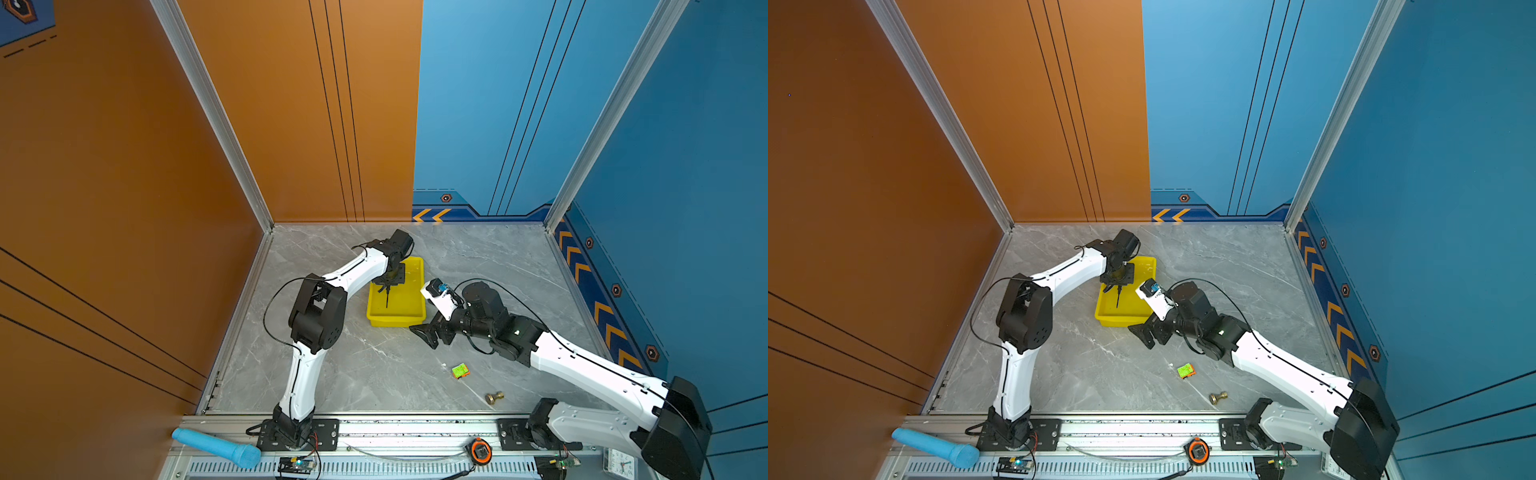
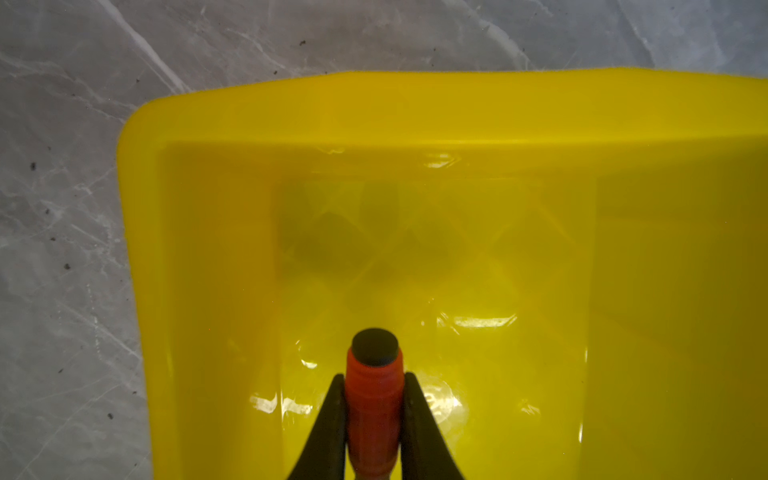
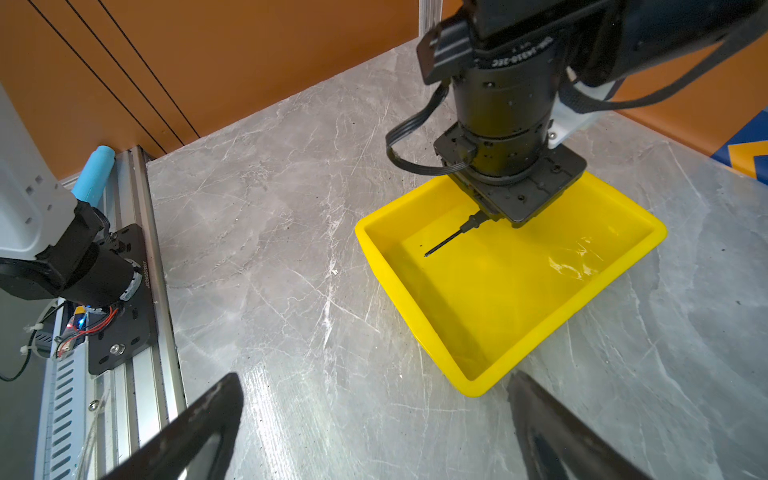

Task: Put the screwdriver in the bin
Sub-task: 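Lift the screwdriver with the left gripper and carry it over the yellow bin, then lower the screwdriver into the bin and open the left gripper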

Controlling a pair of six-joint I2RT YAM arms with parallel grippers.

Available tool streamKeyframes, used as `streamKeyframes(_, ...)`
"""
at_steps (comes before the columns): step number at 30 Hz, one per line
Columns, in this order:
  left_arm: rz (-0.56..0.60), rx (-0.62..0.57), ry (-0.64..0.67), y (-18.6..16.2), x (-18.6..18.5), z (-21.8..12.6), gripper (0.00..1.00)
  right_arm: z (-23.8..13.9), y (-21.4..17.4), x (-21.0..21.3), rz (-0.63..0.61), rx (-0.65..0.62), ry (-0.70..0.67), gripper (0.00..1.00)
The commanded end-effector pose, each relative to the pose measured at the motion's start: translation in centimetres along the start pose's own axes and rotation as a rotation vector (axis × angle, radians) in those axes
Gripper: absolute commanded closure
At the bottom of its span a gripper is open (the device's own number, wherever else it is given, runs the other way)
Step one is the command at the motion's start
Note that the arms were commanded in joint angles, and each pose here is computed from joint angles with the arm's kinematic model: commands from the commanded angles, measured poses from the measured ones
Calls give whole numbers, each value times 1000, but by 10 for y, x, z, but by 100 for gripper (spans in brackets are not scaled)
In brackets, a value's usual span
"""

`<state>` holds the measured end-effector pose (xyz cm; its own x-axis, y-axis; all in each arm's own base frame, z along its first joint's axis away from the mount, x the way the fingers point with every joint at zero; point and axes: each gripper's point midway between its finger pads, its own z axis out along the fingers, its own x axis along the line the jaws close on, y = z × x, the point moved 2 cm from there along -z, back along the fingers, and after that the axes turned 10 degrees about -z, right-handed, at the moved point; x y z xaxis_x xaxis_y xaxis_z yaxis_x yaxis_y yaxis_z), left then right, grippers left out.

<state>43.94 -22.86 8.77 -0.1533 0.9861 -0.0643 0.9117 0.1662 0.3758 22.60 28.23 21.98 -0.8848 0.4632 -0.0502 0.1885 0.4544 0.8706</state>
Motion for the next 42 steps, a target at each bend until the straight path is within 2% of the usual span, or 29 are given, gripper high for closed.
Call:
streamKeyframes(1,-18,16,3,0,-2,12,100,1,14,-8,-20,-45,-44,0)
streamKeyframes(14,-27,44,58,-13,4,37,100,-8,13,-22,16,-63,-93,0)
streamKeyframes(25,-29,45,77,-20,5,42,84,-26,13,-32,43,-93,-145,0)
streamKeyframes(26,-32,43,77,-20,5,41,81,-27,12,-32,42,-92,-147,0)
streamKeyframes(30,-49,16,69,-15,4,30,53,-35,14,-36,43,-100,-169,0)
streamKeyframes(31,-50,6,64,-13,2,26,49,-37,15,-37,44,-106,-173,0)
streamKeyframes(37,-49,-47,6,-1,-7,-17,39,-50,19,-46,63,-132,-196,0)
streamKeyframes(42,-13,-113,-30,-12,-12,-75,22,-61,15,-48,79,-135,-234,0)
